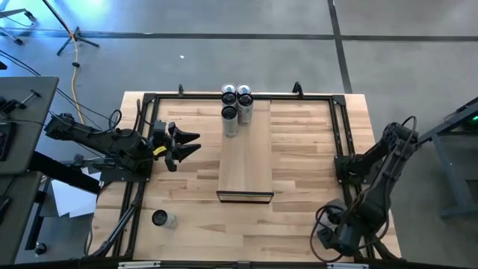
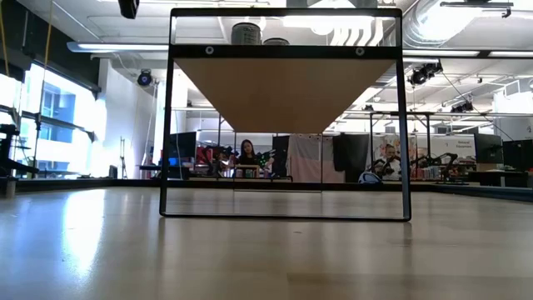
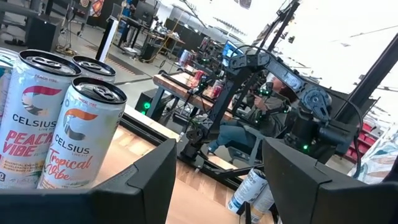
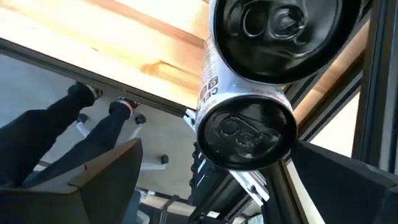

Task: Place canned beverage on shelf
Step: Put the white yellow soda can on the shelf aligned with the other white yellow soda can

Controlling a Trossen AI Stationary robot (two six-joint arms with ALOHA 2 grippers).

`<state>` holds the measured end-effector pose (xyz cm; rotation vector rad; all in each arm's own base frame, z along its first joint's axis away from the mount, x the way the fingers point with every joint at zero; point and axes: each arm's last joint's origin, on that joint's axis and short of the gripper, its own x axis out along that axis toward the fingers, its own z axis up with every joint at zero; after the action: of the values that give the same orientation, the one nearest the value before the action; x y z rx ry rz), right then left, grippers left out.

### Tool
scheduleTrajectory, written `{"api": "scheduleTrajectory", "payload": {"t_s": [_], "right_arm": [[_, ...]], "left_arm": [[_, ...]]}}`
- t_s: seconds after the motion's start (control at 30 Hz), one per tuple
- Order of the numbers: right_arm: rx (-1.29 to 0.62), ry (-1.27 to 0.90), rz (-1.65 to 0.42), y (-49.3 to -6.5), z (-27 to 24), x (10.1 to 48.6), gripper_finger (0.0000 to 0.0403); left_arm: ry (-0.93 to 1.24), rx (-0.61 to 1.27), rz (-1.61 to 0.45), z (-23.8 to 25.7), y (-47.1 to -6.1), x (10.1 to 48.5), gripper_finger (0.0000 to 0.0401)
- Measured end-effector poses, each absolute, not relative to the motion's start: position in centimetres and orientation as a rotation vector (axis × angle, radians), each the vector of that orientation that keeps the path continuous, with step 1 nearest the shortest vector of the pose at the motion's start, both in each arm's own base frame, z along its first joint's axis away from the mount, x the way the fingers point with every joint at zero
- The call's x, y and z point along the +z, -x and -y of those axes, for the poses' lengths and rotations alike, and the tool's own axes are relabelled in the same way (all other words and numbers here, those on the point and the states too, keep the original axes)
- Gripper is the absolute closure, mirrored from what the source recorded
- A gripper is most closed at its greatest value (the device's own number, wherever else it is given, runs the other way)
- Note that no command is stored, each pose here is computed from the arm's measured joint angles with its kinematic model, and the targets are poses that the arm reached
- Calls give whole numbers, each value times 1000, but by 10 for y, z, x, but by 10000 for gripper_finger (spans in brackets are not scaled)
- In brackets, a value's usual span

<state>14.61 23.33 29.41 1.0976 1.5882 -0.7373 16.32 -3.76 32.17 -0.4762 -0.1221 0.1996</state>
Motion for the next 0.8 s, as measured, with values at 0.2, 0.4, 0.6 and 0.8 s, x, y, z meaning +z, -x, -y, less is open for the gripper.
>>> {"api": "scheduleTrajectory", "payload": {"t_s": [0.2,0.4,0.6,0.8], "right_arm": [[-787,-1075,-1617,-148,-237,288,6],[-844,-1037,-1619,-145,-233,286,6],[-829,-1023,-1618,-146,-232,286,6],[-828,-1024,-1609,-147,-232,285,6]], "left_arm": [[476,200,122,38,-163,322,192],[476,200,122,38,-163,322,192],[476,200,122,38,-163,322,192],[475,200,122,38,-163,322,192]]}}
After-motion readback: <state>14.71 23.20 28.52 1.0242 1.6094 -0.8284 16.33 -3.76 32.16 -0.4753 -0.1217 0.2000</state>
